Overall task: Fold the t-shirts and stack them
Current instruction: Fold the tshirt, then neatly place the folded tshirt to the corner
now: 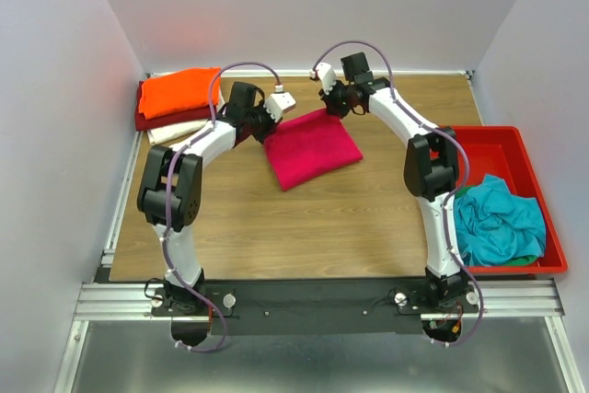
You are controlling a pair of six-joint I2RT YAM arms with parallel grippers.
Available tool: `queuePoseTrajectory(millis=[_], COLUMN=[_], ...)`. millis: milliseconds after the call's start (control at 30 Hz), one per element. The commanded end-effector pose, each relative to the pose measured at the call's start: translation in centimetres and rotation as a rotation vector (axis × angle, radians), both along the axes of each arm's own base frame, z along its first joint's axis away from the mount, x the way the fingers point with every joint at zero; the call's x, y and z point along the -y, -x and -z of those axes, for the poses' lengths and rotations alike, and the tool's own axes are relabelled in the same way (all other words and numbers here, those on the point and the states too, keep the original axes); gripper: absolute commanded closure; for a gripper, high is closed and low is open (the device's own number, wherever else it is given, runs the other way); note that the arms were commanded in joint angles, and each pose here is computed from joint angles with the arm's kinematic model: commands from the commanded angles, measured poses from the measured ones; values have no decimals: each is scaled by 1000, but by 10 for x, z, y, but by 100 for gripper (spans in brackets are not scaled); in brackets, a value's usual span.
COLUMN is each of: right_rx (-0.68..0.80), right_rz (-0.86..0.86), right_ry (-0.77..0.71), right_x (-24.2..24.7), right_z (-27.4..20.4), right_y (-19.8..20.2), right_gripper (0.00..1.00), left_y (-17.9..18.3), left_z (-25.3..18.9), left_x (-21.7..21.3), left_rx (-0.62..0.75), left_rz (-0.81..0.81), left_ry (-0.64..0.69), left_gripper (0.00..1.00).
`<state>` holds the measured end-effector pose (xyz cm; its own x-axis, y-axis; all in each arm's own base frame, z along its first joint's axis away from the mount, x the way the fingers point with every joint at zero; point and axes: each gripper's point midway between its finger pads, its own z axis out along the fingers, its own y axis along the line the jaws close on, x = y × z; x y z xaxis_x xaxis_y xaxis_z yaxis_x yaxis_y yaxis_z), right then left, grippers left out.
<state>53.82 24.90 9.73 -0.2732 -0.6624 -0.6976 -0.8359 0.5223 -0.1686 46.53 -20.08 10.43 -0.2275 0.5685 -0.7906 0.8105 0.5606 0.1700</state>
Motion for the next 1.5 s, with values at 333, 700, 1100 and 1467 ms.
queuePoseTrajectory(millis=[333,700,1100,1467], right_rx=[219,-180,-106,-145], right_rz=[616,-21,-10,-54], right_ry=[-198,-433,-435,-488], right_x=[46,23,90,91], right_z=[-53,-68,-73,-69], right_y=[-62,127,179,192], right_gripper=[16,13,11,12], left_y=[-79,22,28,9], left_z=[-129,-79,25,73], left_x=[-91,-49,-33,-21], left_rx=[258,-188,-539,-640], left_rz=[-636,-589,-741,-762], left_ry=[171,526,583,529], left_gripper=[5,5,14,19])
